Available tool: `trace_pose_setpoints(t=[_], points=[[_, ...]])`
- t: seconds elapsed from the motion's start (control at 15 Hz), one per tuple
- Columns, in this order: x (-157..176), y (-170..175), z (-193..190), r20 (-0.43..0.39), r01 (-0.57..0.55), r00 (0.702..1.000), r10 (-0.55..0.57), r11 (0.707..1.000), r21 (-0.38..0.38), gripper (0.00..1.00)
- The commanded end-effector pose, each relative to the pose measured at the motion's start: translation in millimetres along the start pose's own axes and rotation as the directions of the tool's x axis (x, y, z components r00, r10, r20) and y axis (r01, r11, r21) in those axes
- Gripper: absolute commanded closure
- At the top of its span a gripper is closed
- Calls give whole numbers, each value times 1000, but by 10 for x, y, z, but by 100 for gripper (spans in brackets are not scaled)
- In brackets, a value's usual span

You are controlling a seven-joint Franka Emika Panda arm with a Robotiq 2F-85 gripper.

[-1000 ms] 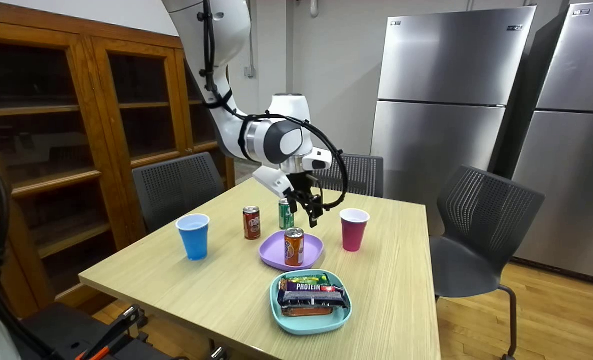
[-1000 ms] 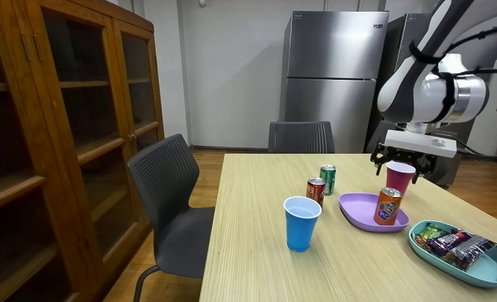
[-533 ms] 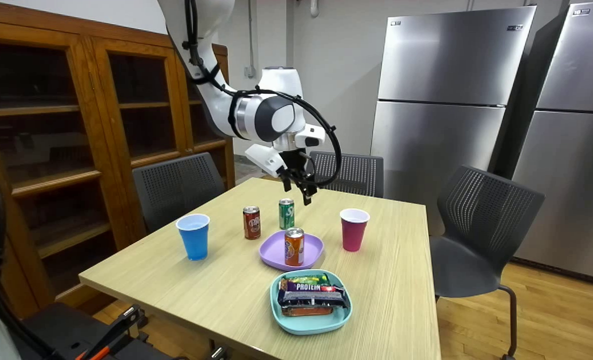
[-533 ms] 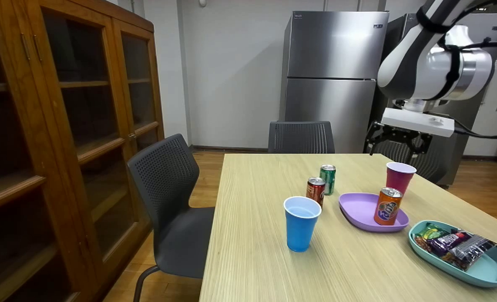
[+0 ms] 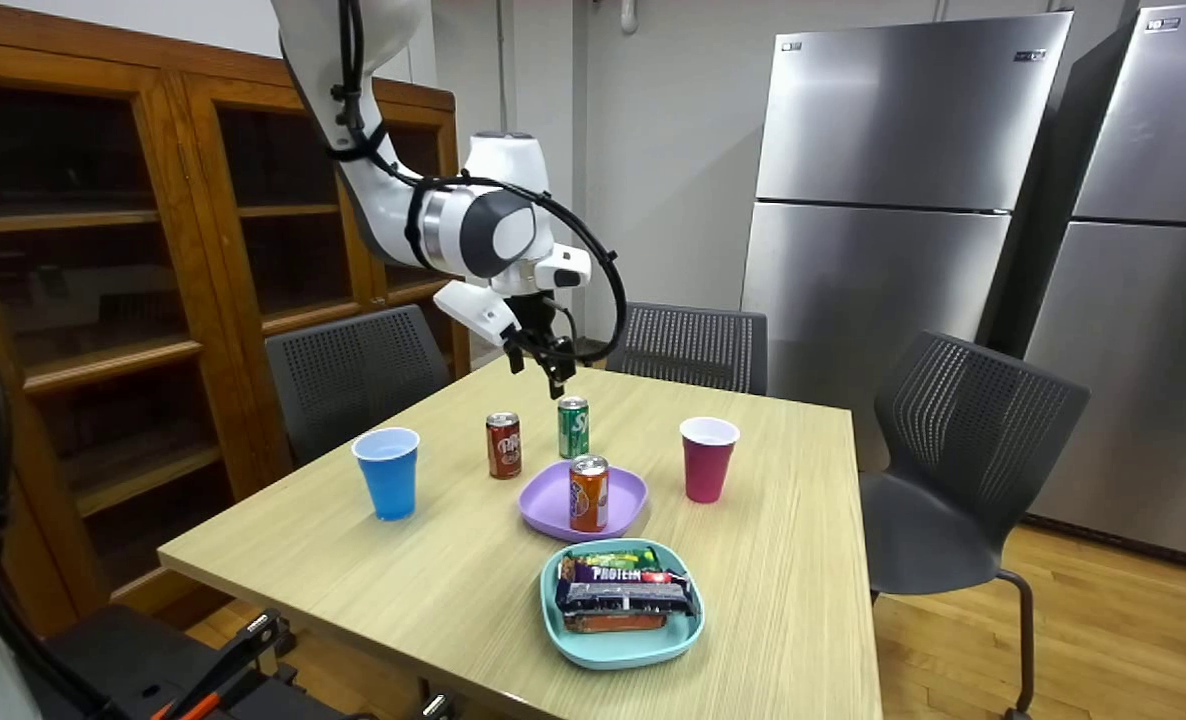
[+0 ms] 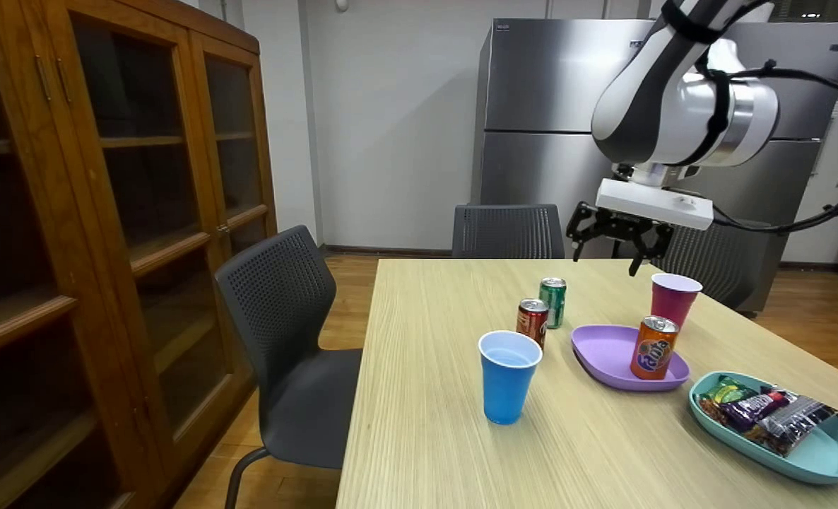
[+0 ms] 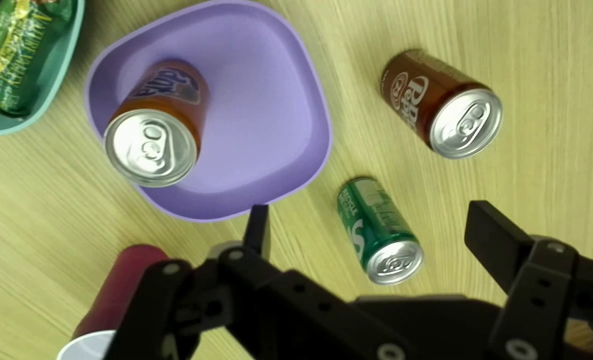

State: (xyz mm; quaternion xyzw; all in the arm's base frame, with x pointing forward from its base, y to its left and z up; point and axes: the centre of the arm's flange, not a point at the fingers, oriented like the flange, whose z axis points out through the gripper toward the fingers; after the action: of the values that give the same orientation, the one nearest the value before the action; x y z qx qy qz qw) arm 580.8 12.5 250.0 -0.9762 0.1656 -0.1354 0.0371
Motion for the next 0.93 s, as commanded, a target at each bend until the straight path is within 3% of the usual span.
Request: trace_pose_setpoints(t=[0.0,0.07,0.53,0.87], points=[[-208,-217,19,-10,71,997,-71,997,26,0],[-98,-158,26,6,32,999,-32,999,13,0],[-174,-250,72,-9,53,999,-53,999,12,0],[-133,-447,241,17,145,989,-145,989,-24,0]])
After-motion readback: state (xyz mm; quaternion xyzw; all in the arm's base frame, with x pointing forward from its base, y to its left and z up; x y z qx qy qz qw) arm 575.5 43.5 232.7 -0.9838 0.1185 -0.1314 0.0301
